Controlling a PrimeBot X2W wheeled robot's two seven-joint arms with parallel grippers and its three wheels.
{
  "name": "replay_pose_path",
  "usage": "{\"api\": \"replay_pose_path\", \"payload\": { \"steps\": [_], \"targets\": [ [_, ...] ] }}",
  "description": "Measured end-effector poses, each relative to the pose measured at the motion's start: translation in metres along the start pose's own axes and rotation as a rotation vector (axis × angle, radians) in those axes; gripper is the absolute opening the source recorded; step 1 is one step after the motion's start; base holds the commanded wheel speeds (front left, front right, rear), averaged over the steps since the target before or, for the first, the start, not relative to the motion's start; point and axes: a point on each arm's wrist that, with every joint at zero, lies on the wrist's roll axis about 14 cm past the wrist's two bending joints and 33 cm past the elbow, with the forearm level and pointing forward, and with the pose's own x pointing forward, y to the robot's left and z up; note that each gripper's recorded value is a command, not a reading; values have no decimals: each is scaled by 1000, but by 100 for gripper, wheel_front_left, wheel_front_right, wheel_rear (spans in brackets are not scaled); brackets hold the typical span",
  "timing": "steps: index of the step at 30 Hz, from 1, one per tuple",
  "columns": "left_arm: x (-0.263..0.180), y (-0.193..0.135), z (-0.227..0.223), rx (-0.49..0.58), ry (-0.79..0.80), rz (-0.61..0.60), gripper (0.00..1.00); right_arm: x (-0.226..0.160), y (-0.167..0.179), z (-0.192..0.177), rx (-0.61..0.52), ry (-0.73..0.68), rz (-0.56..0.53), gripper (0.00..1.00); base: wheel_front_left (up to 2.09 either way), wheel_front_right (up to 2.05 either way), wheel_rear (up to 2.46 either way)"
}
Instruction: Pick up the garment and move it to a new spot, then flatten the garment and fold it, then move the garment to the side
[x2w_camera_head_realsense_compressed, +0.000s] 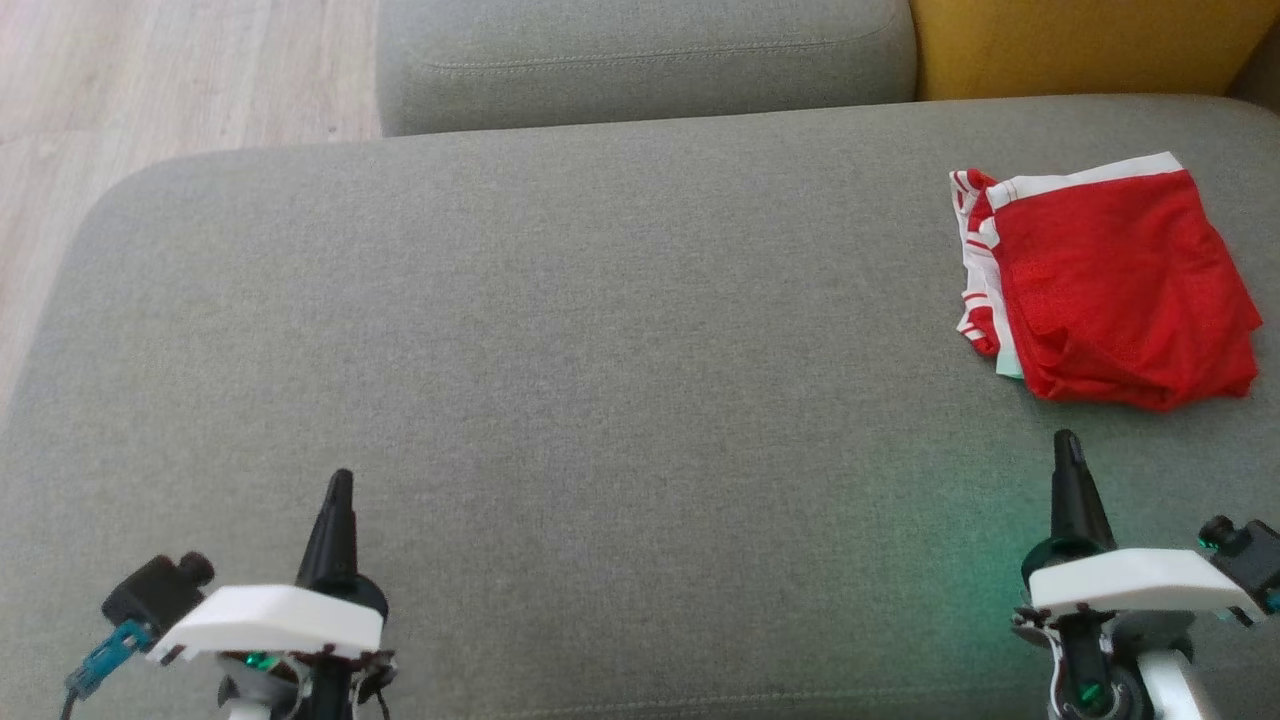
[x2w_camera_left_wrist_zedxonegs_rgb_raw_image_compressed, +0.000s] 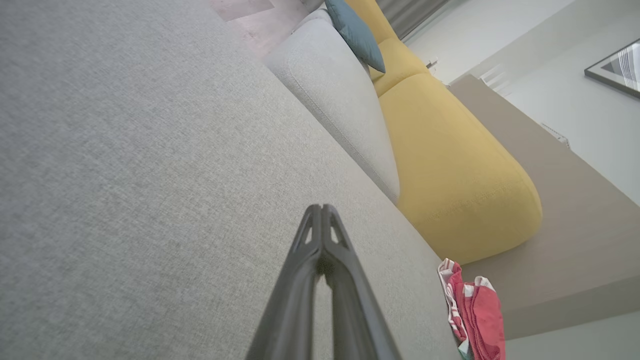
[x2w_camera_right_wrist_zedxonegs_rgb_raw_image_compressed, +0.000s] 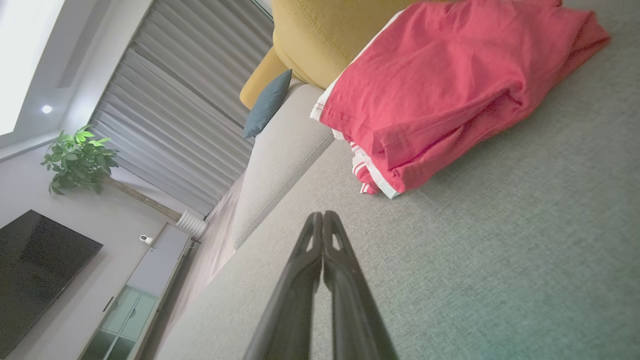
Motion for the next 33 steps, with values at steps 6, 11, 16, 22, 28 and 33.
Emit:
{"api": "replay_pose_path", "payload": {
  "steps": [6,11,16,22,28,33],
  "targets": [
    [0,5,3,-73,1,14,0,0,0,2,75,-1,-4,0,0,0,0],
    [0,5,4,-125,3,13,0,0,-2,4,131,-2,-11,0,0,0,0],
    [0,7,5,-178,8,18,0,0,-3,7,186,-10,-14,0,0,0,0],
    [3,6,11,-239,-1,13,0,0,-2,9,252,-12,-13,0,0,0,0],
    [3,7,11,-300,5,8,0,1,-2,11,316,-9,-11,0,0,0,0],
    [3,9,15,-354,-5,10,0,1,-3,14,372,-16,-11,0,0,0,0]
  ]
}}
